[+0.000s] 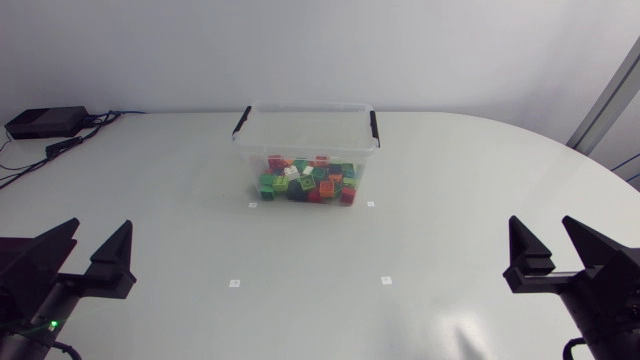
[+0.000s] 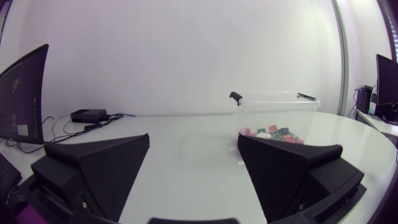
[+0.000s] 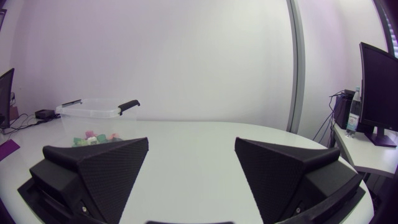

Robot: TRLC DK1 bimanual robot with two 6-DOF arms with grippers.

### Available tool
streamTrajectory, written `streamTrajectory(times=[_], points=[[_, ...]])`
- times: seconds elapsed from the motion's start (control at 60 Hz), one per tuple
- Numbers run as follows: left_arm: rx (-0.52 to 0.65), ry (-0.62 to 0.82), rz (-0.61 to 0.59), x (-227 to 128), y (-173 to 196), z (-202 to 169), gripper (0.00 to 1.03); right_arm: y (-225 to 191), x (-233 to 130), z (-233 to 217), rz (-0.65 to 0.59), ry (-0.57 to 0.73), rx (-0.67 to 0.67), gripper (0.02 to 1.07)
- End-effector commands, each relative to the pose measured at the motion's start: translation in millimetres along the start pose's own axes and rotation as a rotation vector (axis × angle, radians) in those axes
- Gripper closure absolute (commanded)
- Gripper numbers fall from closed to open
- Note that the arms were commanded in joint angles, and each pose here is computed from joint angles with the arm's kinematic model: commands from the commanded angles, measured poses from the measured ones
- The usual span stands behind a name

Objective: Place the duplo bricks in the container

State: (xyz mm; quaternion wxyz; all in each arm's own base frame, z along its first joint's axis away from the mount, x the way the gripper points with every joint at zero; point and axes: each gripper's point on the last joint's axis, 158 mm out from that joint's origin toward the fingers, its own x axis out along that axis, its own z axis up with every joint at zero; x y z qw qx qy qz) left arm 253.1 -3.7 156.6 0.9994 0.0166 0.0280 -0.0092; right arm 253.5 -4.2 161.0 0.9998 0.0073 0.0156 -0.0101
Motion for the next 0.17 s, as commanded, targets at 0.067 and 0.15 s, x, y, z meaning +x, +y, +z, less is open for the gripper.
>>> streamTrajectory(times=[0.067,0.15], points=[[-0.034,0.005,0.0,1.4,0.3,-6.4,0.05,2.2,1.2,-11.9,0.01,0.026,-0.015,0.07],[-0.034,0.005,0.0,1.4,0.3,-6.4,0.05,2.2,1.2,-11.9,0.01,0.026,-0.015,0.07]])
